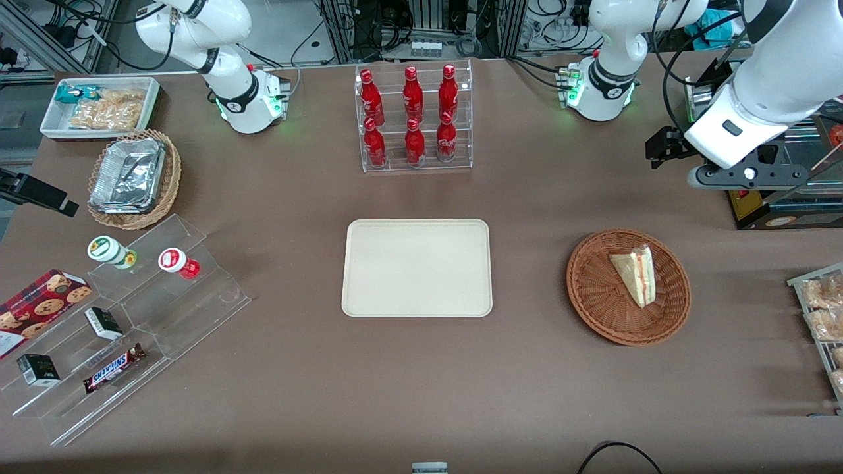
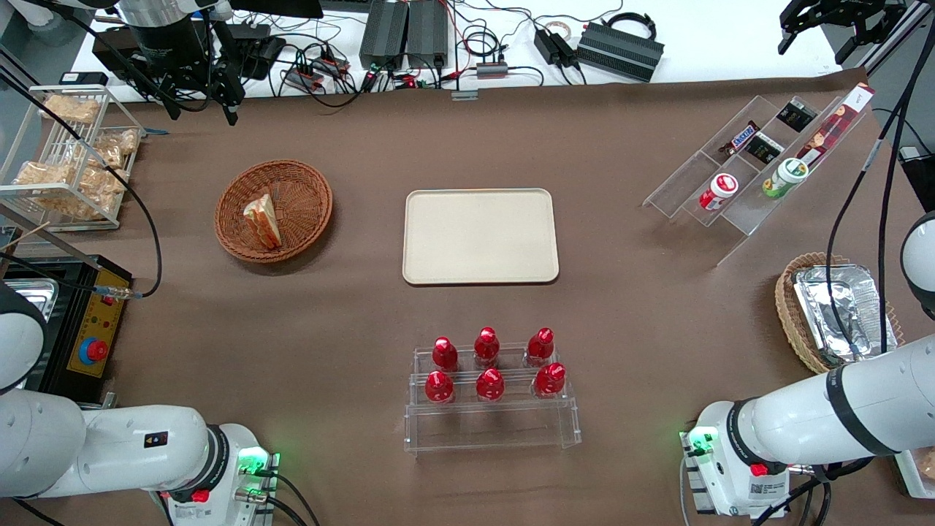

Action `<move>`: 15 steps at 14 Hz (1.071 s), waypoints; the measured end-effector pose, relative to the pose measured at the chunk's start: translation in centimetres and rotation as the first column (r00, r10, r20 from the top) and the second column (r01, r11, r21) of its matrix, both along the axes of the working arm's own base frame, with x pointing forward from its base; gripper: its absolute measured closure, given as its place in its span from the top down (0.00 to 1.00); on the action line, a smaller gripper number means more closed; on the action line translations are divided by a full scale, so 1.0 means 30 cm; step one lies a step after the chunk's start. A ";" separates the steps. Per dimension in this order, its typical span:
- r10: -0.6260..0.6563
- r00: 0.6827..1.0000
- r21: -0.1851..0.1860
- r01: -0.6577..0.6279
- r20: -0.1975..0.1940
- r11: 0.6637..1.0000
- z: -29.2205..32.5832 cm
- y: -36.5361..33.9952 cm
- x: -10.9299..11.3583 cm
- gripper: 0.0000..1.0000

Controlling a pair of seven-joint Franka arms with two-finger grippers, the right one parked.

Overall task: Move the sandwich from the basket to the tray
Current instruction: 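Lower the open left gripper over the sandwich in the wicker basket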

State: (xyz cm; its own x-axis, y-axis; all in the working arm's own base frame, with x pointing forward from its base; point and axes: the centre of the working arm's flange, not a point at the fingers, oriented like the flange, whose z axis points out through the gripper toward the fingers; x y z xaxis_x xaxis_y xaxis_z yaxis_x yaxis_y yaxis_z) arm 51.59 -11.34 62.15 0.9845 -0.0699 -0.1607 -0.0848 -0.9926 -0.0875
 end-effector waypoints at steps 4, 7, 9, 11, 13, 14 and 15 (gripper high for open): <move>0.002 1.000 0.002 -0.002 -0.012 1.000 -0.018 0.003 0.001 1.00; 0.043 0.996 0.006 -0.042 -0.073 0.999 -0.213 0.071 0.061 1.00; 0.107 0.992 0.000 -0.107 -0.074 0.994 -0.420 0.148 0.120 1.00; 0.245 0.969 0.003 -0.245 -0.028 0.969 -0.637 0.190 0.151 1.00; 0.367 0.930 0.011 -0.367 -0.015 0.930 -0.792 0.222 0.159 1.00; 0.402 0.916 0.010 -0.402 -0.010 0.916 -0.842 0.236 0.166 1.00; 0.434 0.901 0.004 -0.434 -0.001 0.901 -0.884 0.256 0.175 1.00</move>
State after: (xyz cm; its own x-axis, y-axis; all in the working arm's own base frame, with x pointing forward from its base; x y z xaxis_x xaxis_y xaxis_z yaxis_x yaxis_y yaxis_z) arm 56.86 -3.65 35.62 0.9169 0.3650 -0.1617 0.3543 -0.9306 -0.0915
